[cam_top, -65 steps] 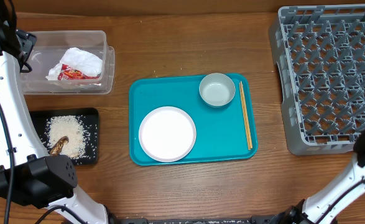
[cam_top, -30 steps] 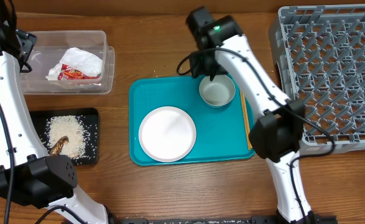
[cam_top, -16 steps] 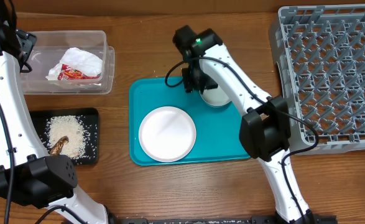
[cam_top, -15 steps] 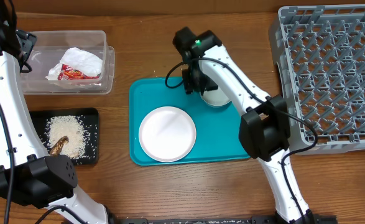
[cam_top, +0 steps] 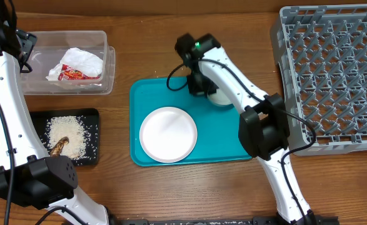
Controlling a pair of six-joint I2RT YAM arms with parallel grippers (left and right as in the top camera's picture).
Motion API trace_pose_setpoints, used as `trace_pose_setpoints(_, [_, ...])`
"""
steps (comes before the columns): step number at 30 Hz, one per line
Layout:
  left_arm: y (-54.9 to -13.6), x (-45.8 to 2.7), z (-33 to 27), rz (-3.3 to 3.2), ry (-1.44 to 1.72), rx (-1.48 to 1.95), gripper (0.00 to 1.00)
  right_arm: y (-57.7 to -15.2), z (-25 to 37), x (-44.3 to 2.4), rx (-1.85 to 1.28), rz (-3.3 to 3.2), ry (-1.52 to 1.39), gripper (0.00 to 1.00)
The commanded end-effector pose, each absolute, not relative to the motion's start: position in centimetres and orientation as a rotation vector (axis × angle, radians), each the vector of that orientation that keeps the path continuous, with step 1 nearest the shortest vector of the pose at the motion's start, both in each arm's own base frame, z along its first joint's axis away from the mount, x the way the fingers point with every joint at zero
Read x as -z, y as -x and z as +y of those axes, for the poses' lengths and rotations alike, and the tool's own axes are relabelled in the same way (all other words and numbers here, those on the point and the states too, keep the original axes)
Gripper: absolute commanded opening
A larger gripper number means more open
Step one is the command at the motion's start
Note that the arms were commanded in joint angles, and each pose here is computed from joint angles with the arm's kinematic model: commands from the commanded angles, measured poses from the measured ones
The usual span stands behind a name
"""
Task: Sort waste into correct bins and load items into the dishwasher
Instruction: 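Lift the grey bowl and carry it right to the dish rack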
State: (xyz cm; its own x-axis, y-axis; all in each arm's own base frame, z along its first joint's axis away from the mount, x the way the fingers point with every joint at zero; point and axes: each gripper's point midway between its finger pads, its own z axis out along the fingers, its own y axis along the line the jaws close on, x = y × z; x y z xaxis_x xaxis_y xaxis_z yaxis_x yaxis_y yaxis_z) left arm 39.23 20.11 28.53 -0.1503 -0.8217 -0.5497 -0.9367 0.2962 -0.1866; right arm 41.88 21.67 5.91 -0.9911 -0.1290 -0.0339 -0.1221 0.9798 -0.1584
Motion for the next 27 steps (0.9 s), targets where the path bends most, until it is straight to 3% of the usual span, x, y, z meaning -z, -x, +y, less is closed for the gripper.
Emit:
trace_pose_setpoints(1, [-39.2,-28.6,20.3,2.000,1.559,-0.289,1.00,-45.0,20.9,-11.5,0.219,2.919,0.140,0.04])
trace_pose_setpoints(11, [-39.2,-28.6,20.3,2.000,1.559,-0.289,1.00,-50.1,13.1,-23.9,0.070,2.623,-0.103,0.04])
trace_pose_setpoints(20, [-39.2,-28.6,20.3,2.000,1.559,-0.289,1.00,-57.5,-7.4,-30.4,-0.048,2.235,-0.524,0.04])
trace_pose_setpoints(27, [-39.2,-28.6,20.3,2.000,1.558,-0.289,1.00,-59.0,-18.9,-33.2,-0.407,1.989,-0.545,0.04])
